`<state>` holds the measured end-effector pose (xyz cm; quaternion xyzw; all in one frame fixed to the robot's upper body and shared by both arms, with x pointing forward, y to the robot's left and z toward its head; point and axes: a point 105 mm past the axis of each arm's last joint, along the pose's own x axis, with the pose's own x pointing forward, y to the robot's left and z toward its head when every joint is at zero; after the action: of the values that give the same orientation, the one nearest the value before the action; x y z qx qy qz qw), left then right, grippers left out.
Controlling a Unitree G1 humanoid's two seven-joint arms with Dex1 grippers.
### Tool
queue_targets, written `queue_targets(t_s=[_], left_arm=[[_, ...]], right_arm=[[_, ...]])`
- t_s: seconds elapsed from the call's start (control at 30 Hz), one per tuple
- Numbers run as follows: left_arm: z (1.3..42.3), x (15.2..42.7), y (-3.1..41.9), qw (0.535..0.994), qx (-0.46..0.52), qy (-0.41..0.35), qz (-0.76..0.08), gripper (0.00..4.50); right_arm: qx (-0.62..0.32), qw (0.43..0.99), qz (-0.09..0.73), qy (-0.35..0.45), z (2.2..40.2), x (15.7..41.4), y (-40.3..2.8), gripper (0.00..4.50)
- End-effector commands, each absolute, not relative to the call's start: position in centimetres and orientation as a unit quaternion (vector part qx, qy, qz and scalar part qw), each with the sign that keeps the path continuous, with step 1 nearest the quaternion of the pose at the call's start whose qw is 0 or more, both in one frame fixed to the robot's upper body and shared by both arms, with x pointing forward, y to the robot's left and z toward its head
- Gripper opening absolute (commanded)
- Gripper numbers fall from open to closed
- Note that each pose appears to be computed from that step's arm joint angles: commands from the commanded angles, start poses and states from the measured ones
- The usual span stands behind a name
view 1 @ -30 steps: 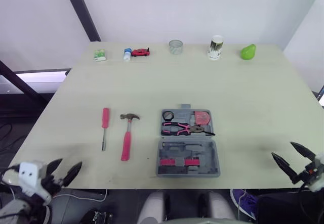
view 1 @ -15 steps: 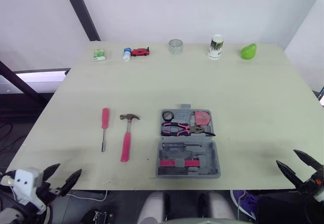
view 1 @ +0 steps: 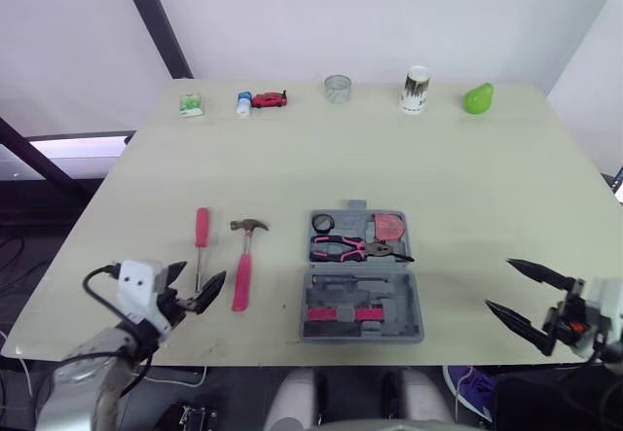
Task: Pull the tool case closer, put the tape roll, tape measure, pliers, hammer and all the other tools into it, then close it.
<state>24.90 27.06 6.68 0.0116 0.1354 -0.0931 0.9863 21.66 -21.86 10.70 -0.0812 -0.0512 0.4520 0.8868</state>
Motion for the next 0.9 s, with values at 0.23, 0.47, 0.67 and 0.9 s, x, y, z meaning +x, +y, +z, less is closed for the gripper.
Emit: queue_targets(t_s=[0.23, 0.47, 0.67, 0.9], left_arm=[[7.0, 27.8, 24.0, 0.990, 0.031, 0.129, -0.049, 4.46], [4.8, 30.2, 21.6, 0.991, 0.052, 0.120, -0.040, 4.46], [3.3, 31.9, 21.7, 0.991, 0.027, 0.134, -0.002, 4.46], [3.0, 32.5, 21.8, 0.991, 0.018, 0.129, 0.016, 4.46]], right_arm=[[-0.096, 0.865, 0.483, -0.092, 13.0, 22.7, -19.2, 4.50], [-0.101, 0.854, 0.497, -0.119, 14.8, 23.4, -17.9, 4.50], [-0.103, 0.848, 0.506, -0.121, 15.3, 23.3, -17.4, 4.50], [-0.075, 0.829, 0.547, -0.094, 15.8, 22.3, -16.6, 4.50]])
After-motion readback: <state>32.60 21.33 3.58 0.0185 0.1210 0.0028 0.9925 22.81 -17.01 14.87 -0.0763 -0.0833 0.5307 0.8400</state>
